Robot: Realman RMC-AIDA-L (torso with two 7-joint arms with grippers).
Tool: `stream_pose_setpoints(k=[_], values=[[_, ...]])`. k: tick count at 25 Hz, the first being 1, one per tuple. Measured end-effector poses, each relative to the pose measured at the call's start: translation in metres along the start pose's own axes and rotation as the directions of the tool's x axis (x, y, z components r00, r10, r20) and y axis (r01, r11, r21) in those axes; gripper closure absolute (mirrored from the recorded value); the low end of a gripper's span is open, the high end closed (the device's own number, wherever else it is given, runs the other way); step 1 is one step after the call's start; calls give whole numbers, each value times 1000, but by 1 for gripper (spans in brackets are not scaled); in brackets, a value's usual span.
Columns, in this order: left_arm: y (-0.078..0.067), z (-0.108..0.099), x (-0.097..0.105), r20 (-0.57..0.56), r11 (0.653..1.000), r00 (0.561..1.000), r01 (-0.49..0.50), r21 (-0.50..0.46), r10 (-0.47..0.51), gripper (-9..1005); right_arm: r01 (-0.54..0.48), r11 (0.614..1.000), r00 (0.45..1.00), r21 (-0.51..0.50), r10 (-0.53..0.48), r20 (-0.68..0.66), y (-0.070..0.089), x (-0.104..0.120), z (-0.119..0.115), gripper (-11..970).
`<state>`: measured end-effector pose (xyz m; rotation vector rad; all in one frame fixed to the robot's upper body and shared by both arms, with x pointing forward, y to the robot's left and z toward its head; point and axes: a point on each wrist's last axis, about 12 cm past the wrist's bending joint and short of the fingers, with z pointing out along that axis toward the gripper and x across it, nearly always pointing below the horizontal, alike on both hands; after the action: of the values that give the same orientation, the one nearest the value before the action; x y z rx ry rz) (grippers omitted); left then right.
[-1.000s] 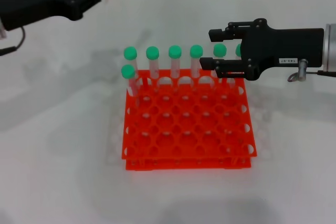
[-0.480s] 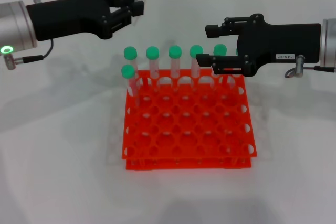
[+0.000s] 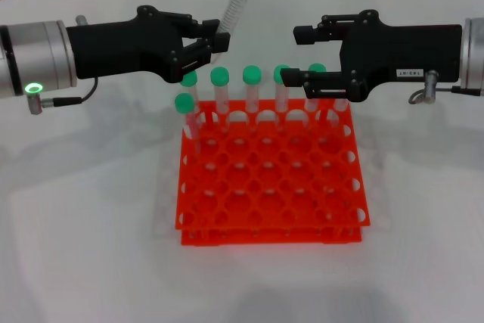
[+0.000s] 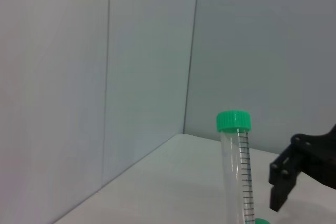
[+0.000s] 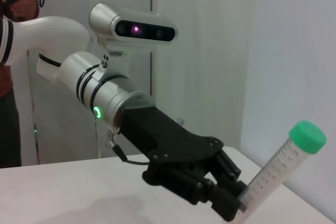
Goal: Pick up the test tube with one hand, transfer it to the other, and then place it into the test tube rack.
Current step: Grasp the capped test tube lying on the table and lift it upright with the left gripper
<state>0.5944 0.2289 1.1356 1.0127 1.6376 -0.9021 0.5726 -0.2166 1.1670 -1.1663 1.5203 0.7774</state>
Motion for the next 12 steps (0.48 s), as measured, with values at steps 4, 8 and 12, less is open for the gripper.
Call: stream_pose_setpoints(k=[4, 8, 12], values=[[-2, 2, 1, 1, 1000, 1000, 1, 8, -1, 799, 0, 1000, 1000, 2, 0, 1, 0, 0, 0, 326], [-2, 2, 2, 2, 1000, 1000, 6, 10, -6, 799, 8, 1000, 1000, 6, -8, 2, 0, -1, -2, 326], [-3, 3, 2, 1, 1000, 1000, -3, 15, 3, 799, 8, 1000, 1000, 14, -8, 5, -2, -2, -3, 326]])
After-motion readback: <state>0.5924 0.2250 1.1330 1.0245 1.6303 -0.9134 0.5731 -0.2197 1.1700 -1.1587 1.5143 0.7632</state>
